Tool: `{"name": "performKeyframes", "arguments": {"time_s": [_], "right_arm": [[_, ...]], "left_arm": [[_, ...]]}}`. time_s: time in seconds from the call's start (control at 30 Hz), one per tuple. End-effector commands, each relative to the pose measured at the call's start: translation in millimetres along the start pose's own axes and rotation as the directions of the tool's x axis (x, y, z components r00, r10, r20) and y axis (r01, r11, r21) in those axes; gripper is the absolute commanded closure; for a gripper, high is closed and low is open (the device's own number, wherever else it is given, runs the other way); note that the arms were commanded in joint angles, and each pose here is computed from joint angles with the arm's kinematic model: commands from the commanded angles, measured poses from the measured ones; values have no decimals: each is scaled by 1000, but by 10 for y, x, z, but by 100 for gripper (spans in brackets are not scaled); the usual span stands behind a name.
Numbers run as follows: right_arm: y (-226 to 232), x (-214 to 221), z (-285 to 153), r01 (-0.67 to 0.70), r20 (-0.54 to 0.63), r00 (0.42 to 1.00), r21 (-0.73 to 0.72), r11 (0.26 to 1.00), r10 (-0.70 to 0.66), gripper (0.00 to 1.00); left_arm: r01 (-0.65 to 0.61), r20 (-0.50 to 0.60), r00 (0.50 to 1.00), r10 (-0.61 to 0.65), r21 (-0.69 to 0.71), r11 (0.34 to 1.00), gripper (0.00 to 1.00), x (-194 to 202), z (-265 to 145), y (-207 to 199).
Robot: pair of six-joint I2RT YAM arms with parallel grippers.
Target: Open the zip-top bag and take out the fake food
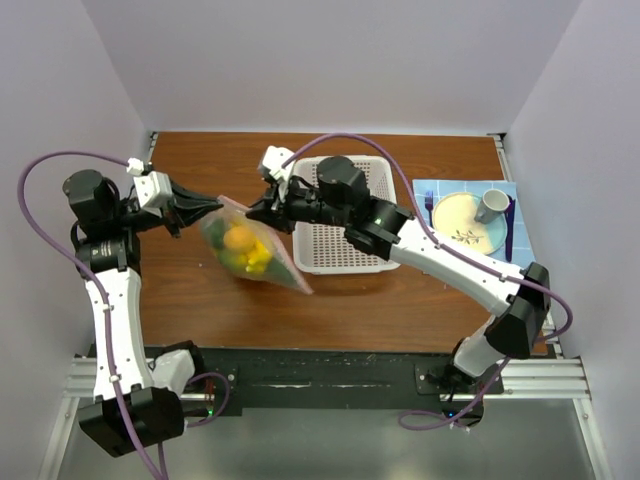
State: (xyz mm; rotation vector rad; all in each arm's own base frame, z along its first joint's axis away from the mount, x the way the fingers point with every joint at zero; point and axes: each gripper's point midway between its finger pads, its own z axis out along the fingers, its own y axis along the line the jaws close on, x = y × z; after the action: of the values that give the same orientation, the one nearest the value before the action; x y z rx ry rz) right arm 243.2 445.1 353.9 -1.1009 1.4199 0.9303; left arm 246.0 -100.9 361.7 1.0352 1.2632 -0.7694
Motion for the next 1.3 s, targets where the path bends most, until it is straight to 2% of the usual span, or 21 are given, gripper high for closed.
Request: {"name": "performKeyframes", "arguments": {"time_s": [0.0, 0.23, 0.37, 0.5, 0.73, 0.8, 0.83, 0.87, 0.9, 0.93, 0.97, 1.0, 1.03, 1.07, 1.1, 1.13, 1.17, 1.27], "right_arm": [[-81, 385, -179, -33, -108, 993, 36, 999, 37, 100], [29, 645, -322, -73, -147, 986, 23, 997, 75, 100], [92, 919, -474, -98, -183, 978, 37, 994, 104, 100], [147, 1012, -561, -124, -184, 974, 42, 991, 129, 100], [70, 1335, -560, -123, -238, 961, 97, 988, 143, 100], [61, 1486, -543, -136, -267, 950, 110, 985, 161, 87], [42, 1522, -541, -136, -274, 948, 122, 983, 165, 80], [47, 1552, -534, -159, -276, 942, 137, 978, 192, 70], [37, 1573, -528, -164, -280, 938, 155, 974, 203, 63], [-61, 1593, -550, -145, -284, 936, 221, 964, 206, 54], [-64, 1573, -546, -139, -282, 937, 239, 961, 206, 48], [-91, 1547, -573, -138, -279, 936, 262, 955, 212, 46], [-171, 1511, -602, -127, -268, 939, 312, 941, 216, 43], [-190, 1437, -609, -131, -251, 943, 328, 935, 220, 34], [-178, 1394, -620, -149, -241, 941, 336, 930, 238, 33], [-193, 1323, -641, -157, -223, 944, 349, 924, 245, 33], [-180, 1238, -636, -167, -205, 946, 357, 919, 252, 31], [-57, 1100, -603, -218, -175, 941, 344, 913, 290, 29]], "left_arm": [[-112, 40, 993, 108, 125, 986, 100, -321, -54, -168], [-134, 18, 991, 134, 40, 990, 100, -345, -110, 72], [-203, -21, 979, 202, -77, 976, 100, -384, -272, 437], [-182, -40, 983, 178, -148, 972, 100, -349, -402, 779], [-184, -52, 983, 177, -182, 966, 100, -217, -442, 853], [-99, -39, 995, 94, -160, 982, 100, -73, -432, 706], [-151, -46, 988, 146, -148, 977, 100, -29, -428, 672], [-56, -37, 998, 52, -149, 987, 100, 86, -413, 531], [-55, -53, 998, 47, -169, 984, 100, 166, -420, 506], [-142, -83, 988, 129, -174, 975, 100, 240, -431, 498], [-75, -92, 994, 59, -184, 980, 100, 362, -426, 362], [-74, -127, 991, 49, -202, 977, 100, 470, -446, 345], [-148, -166, 979, 117, -194, 970, 100, 549, -463, 330], [-53, -181, 983, 18, -193, 980, 100, 712, -463, 162], [-147, -246, 964, 103, -166, 975, 100, 844, -502, 148], [-134, -269, 959, 90, -151, 979, 100, 935, -513, 69], [-26, -294, 956, -16, -137, 990, 100, 1108, -527, -109], [68, -345, 931, -117, -151, 986, 100, 1364, -581, -193]]}}
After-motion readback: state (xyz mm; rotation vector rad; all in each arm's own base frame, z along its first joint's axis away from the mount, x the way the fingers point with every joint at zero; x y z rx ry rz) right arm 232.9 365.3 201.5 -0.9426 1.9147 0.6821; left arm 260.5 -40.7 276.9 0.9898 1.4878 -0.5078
